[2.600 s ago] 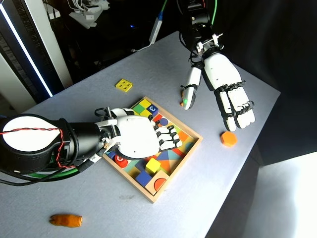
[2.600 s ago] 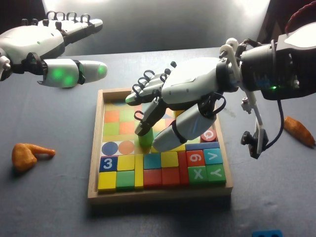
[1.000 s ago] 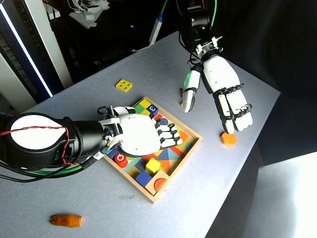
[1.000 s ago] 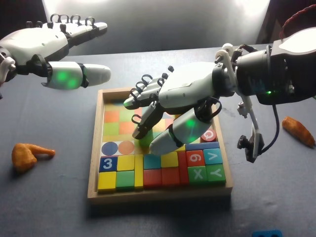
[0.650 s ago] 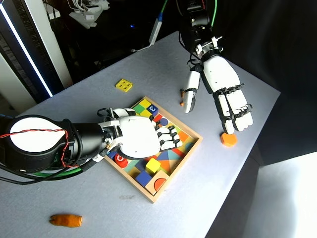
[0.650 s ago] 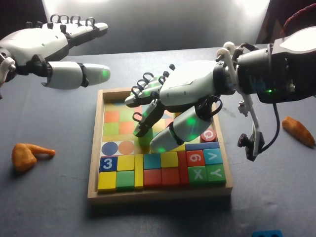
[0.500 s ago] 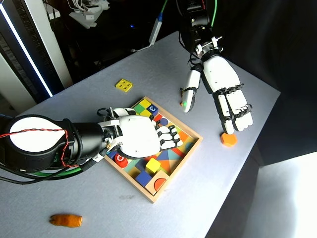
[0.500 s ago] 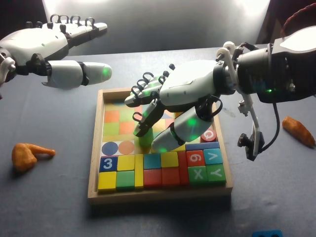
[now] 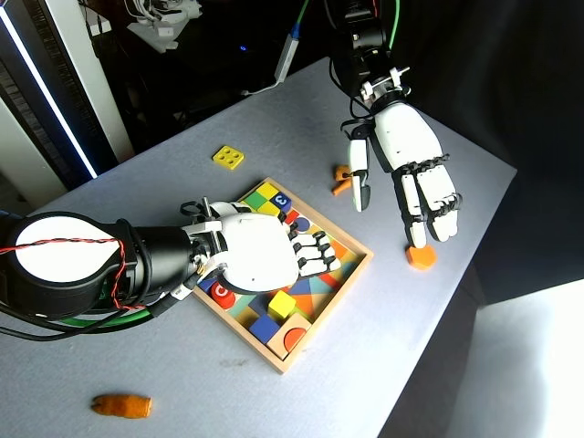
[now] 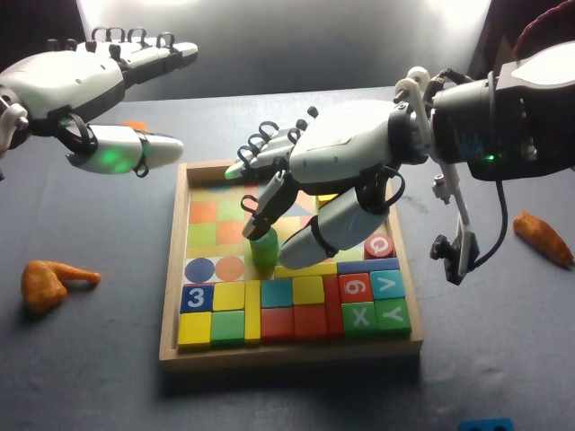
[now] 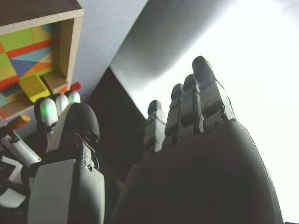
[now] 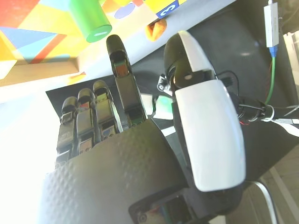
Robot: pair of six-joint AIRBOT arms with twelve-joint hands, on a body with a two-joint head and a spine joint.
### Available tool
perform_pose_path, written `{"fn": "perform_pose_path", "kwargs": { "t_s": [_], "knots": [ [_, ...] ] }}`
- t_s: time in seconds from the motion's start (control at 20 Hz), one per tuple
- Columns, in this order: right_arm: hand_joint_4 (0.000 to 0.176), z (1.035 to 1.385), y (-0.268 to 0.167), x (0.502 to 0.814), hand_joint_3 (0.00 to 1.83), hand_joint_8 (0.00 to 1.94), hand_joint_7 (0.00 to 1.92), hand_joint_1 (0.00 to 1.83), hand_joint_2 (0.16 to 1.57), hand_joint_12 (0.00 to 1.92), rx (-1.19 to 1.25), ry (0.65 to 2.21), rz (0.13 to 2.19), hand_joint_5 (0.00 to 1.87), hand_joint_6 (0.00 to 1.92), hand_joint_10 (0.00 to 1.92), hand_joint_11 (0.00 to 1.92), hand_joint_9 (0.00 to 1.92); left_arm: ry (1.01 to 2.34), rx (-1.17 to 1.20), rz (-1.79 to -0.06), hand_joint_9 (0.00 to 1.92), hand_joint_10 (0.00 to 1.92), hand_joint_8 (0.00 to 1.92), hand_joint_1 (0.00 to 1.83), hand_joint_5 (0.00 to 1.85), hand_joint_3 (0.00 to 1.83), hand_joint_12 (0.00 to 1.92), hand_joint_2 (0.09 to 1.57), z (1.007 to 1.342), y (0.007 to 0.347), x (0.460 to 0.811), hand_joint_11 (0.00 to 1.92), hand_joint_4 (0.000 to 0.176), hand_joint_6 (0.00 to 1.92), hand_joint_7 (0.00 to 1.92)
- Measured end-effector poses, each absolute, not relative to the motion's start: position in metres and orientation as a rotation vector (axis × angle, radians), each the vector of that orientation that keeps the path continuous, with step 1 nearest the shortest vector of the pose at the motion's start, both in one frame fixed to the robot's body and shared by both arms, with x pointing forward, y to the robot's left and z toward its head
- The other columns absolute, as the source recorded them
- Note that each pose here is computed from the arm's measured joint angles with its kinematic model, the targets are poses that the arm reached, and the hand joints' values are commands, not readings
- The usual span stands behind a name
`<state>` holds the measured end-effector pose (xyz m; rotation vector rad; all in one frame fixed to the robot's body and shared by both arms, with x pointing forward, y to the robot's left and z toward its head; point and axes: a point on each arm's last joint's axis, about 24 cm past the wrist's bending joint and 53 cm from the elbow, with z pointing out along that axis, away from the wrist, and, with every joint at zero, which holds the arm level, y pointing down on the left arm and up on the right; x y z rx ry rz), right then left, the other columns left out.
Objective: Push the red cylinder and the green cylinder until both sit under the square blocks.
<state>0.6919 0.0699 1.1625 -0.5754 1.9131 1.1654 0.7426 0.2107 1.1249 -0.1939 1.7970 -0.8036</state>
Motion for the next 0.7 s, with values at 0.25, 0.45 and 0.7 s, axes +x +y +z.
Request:
{"fn": "perform_pose_path", "kwargs": {
  "t_s": [0.25, 0.45, 0.7],
  "knots": [
    [0.176, 1.1624, 0.0682, 0.695, 0.0, 0.0, 0.0, 0.1, 1.19, 0.0, -0.565, 1.913, 1.155, 0.57, 0.0, 0.0, 0.0, 0.0, 1.797, -0.194, -0.806, 0.0, 0.0, 0.0, 0.35, 0.01, 0.0, 0.0, 1.28, 1.1243, 0.2094, 0.7426, 0.0, 0.173, 0.0, 0.0],
    [0.176, 1.1625, 0.0678, 0.6957, 0.0, 0.0, 0.0, 0.09, 1.19, 0.0, -0.562, 1.913, 1.152, 0.54, 0.0, 0.0, 0.0, 0.0, 1.803, -0.188, -0.813, 0.0, 0.0, 0.0, 0.35, 0.0, 0.0, 0.0, 1.26, 1.1216, 0.2044, 0.7419, 0.0, 0.135, 0.0, 0.0],
    [0.176, 1.1622, 0.0668, 0.6975, 0.0, 0.0, 0.0, 0.08, 1.19, 0.0, -0.556, 1.913, 1.144, 0.55, 0.0, 0.0, 0.0, 0.0, 1.802, -0.19, -0.813, 0.0, 0.0, 0.0, 0.32, 0.0, 0.0, 0.0, 1.4, 1.1217, 0.2047, 0.742, 0.0, 0.137, 0.0, 0.0]
  ]
}}
